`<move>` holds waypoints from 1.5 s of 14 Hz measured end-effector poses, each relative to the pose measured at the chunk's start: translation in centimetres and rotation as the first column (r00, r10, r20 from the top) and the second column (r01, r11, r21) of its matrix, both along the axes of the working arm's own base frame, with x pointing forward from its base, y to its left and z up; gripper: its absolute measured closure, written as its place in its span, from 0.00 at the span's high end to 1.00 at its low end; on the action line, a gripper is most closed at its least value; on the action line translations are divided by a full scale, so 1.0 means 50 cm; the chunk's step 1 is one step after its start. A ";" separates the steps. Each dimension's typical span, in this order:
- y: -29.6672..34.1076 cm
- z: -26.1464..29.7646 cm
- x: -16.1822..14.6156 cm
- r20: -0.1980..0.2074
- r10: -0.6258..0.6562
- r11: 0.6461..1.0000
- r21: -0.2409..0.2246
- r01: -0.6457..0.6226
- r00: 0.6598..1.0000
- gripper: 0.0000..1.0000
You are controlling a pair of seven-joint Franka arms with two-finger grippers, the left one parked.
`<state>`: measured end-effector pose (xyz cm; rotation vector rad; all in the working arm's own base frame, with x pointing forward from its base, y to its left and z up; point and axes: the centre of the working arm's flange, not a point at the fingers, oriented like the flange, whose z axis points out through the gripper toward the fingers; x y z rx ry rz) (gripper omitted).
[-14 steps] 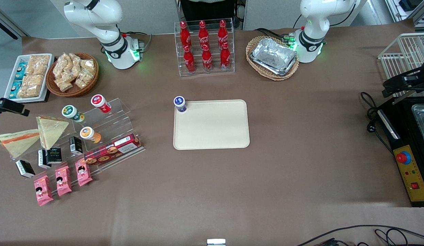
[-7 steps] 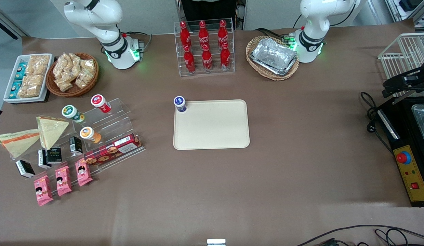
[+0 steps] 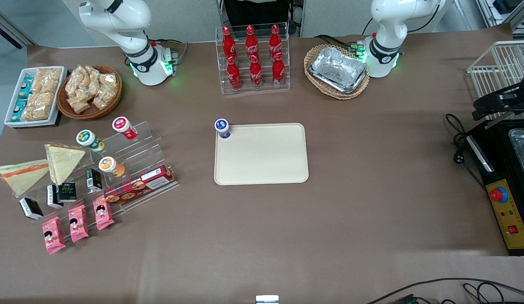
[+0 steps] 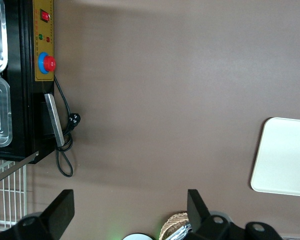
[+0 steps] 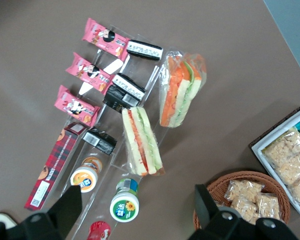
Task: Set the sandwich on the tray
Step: 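Lower the right gripper and grasp the wrapped carrot sandwich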
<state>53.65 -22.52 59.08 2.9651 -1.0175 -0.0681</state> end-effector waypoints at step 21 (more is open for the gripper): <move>-0.139 -0.362 0.015 -0.031 -0.049 0.995 -0.094 0.046 0.998 1.00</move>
